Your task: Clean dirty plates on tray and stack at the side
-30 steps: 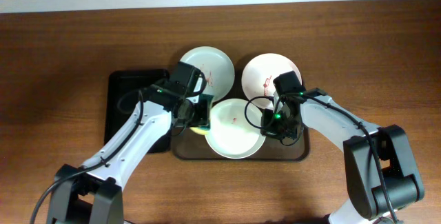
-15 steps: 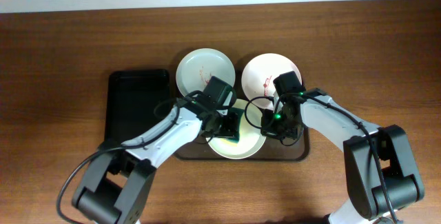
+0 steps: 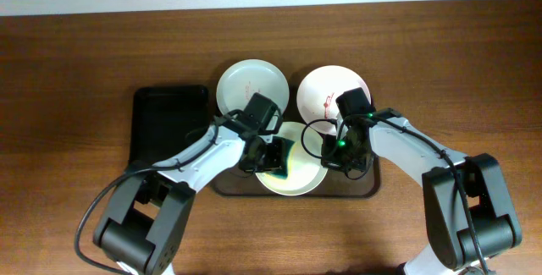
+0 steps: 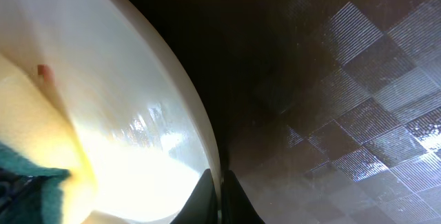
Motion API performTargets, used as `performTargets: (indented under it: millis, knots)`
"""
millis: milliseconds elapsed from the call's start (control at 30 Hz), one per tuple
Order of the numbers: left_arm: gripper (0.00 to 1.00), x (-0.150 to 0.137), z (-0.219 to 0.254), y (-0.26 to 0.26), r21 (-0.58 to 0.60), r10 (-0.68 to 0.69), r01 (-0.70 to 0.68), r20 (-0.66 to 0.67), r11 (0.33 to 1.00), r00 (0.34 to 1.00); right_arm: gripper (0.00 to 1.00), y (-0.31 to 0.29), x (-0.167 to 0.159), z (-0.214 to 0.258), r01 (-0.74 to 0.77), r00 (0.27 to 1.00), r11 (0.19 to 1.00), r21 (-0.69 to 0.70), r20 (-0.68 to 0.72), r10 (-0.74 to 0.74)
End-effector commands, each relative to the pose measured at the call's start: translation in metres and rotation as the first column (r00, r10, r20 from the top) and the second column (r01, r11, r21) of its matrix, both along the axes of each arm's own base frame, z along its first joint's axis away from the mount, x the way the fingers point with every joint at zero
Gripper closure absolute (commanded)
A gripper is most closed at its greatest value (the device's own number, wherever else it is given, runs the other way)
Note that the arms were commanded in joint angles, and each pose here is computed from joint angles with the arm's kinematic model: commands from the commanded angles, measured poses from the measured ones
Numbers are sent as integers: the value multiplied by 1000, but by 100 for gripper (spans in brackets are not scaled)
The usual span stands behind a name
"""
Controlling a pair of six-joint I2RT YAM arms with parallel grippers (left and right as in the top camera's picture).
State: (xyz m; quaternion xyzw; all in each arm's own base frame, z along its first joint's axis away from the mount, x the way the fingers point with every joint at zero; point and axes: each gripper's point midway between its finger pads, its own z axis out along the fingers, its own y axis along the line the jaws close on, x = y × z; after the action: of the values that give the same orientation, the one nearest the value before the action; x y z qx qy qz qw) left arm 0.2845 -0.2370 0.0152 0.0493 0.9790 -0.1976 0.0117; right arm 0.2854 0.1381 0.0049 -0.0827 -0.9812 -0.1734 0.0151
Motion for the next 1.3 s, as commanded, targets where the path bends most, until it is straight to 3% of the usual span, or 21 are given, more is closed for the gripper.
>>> performTargets:
  millis: [0,133,233,333,467,533,667,933,1267]
  knots:
    - [100,3,8,24,64,46,-48,24,997,999,96,-8,-1,-1,-4,1000,999,-40,8,4]
    - [100,13,27,51,186,73,-98,139,978,988,96,-8,-2,-1,-4,1000,999,-41,5,4]
    - [100,17,38,54,188,78,-112,179,976,981,96,-8,-2,-1,-4,1000,999,-41,5,4]
    - [100,19,49,46,139,72,-101,204,985,976,96,-8,-2,-1,-4,1000,999,-40,5,4]
    - [100,23,61,7,-21,22,-17,233,1000,972,96,-8,-2,-1,-4,1000,999,-40,5,4]
    - [100,27,62,2,-26,30,-24,253,999,967,96,-8,-2,-1,-3,1000,999,-40,4,4]
    - [100,25,51,-5,-29,67,-62,219,998,974,96,-8,-4,-1,-4,1000,999,-42,-2,4]
    - [100,15,20,-41,-37,-17,25,202,999,979,96,-8,-4,-1,-4,1000,999,-42,-3,4]
    - [100,8,-16,-32,64,-30,21,153,998,988,96,-8,-5,-1,-4,1000,999,-43,-6,4]
